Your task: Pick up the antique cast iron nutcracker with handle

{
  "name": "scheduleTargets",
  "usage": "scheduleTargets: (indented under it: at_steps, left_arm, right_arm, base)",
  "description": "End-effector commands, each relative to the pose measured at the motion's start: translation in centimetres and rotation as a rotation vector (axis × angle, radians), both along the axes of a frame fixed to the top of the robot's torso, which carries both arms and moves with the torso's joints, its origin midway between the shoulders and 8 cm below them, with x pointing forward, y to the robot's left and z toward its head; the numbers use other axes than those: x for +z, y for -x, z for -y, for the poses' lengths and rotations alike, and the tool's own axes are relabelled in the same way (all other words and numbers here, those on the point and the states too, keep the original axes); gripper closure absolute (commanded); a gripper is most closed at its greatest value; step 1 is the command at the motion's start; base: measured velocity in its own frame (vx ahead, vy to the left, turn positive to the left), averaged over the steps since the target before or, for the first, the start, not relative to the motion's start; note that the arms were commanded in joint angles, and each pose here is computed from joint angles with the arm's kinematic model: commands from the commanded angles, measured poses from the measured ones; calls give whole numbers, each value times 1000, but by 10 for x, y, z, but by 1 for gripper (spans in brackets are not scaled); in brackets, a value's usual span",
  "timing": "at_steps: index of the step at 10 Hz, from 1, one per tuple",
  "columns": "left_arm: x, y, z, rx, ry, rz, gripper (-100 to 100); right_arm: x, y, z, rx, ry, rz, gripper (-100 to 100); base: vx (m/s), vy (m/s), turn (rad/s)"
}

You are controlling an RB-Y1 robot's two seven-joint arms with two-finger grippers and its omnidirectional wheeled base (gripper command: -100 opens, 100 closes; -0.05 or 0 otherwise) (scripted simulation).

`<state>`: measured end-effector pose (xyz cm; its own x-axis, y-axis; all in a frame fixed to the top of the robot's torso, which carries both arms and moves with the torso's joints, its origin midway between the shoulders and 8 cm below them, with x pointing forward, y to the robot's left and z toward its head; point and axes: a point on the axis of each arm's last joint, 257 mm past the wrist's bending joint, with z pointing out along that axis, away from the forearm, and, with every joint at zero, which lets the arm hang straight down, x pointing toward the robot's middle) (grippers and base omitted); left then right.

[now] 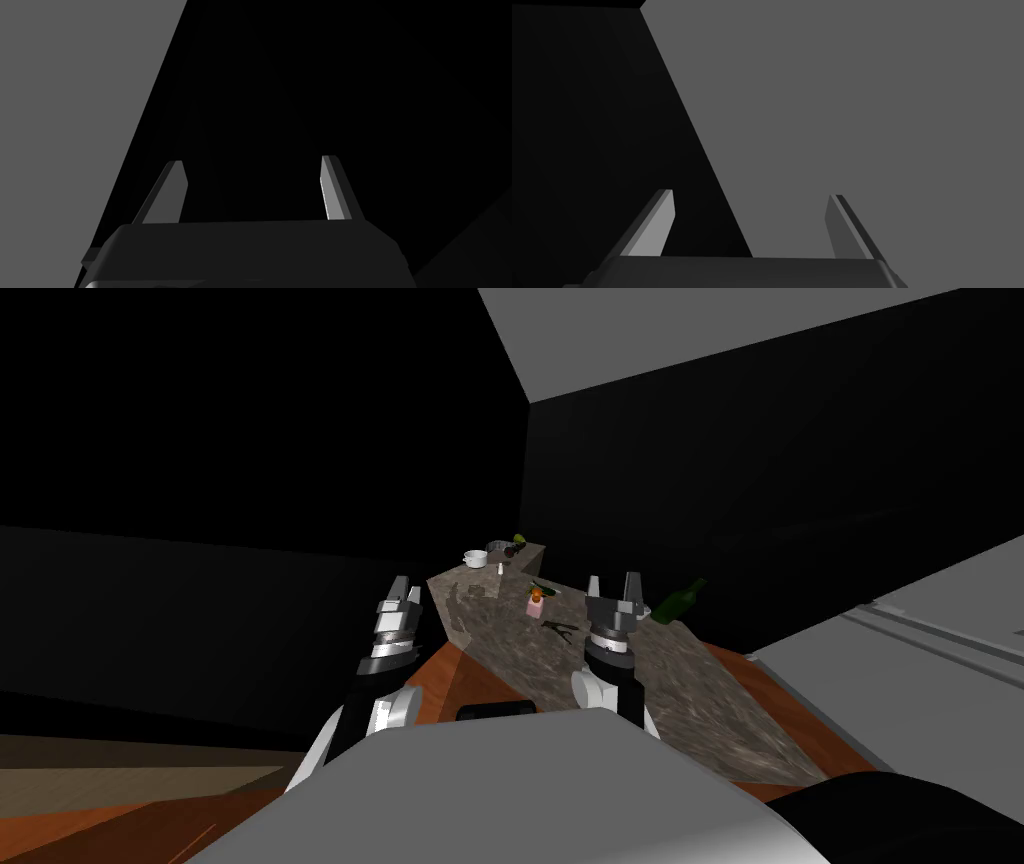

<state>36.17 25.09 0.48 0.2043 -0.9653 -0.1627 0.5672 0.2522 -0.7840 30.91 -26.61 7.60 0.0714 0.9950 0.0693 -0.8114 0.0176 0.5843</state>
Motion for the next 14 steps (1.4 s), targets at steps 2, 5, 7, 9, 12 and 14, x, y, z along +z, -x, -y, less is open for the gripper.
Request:
scheduleTargets:
  at_steps: [2, 5, 7, 9, 12, 14]
  left_arm:
    - [0, 0, 0, 0, 0, 0, 0]
    - [0, 0, 0, 0, 0, 0, 0]
    - [0, 0, 0, 0, 1, 0, 0]
    - [0, 0, 0, 0, 0, 0, 0]
    - [0, 0, 0, 0, 0, 0, 0]
    - [0, 0, 0, 0, 0, 0, 0]
  right_arm:
    - [-12, -7, -12, 16, 77, -47, -100]
    - [-38, -19, -29, 37, 194, -123, -100]
    - [-63, -30, -42, 51, 291, -185, -100]
    - [-79, -35, -48, 60, 351, -219, -100]
    - [-116, -46, -60, 76, 479, -289, -100]
    - [-137, -51, -64, 84, 550, -326, -100]
  base:
    - [-50, 106, 55]
    - [-127, 172, 65]
    - [-123, 218, 111]
    - [-139, 171, 61]
    - [-118, 143, 90]
    - [-76, 135, 79]
